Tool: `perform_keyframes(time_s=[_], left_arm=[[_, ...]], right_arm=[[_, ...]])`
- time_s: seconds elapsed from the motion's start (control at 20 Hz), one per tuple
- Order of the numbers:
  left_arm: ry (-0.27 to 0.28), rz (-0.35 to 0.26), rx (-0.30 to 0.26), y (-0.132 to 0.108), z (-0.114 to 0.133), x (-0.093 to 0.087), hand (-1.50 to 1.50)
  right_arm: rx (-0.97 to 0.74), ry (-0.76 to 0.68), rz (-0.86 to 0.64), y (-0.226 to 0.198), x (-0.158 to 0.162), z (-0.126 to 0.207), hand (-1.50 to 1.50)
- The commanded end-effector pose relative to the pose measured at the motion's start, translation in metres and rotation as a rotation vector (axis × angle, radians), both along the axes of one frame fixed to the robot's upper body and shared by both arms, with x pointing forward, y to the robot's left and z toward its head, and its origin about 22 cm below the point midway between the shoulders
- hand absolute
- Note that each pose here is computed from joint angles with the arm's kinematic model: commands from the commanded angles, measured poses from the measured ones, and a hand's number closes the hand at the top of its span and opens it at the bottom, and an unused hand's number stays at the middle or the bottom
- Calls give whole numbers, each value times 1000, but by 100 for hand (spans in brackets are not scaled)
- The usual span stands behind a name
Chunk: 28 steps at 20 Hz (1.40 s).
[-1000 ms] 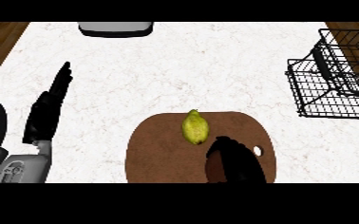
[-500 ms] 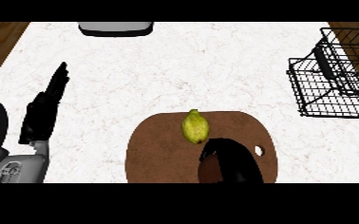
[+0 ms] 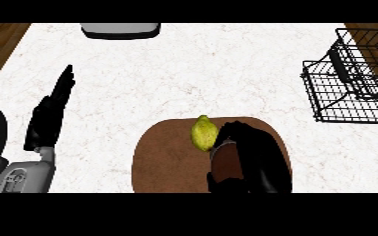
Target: Pick the cupcake from the cutting board and place it in the tiered basket
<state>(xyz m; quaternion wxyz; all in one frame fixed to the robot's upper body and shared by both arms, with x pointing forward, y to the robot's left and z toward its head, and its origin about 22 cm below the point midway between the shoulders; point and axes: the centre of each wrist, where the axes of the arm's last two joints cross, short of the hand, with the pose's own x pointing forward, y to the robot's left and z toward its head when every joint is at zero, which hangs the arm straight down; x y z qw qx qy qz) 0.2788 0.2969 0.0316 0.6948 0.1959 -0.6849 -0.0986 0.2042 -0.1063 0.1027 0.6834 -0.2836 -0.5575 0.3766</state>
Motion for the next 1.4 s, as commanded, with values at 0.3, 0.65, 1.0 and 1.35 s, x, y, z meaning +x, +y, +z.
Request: perform_keyframes(time_s=[0.3,0.65,1.0,1.35], left_arm=[[4,-4,12,5,-1,-5,0],[4,-16,-2,8,0,-9,0],[6,-10,0,-16,7,14,0],[-10,1,-3,-1,-2,2,0]], right_arm=[[94,-498,-196,-52,-13,100,150],[-121,-548,-289,-76,2,153,150],[3,-506,-218,-126,26,177,150],[-240,-528,-238,-162,74,169,150]])
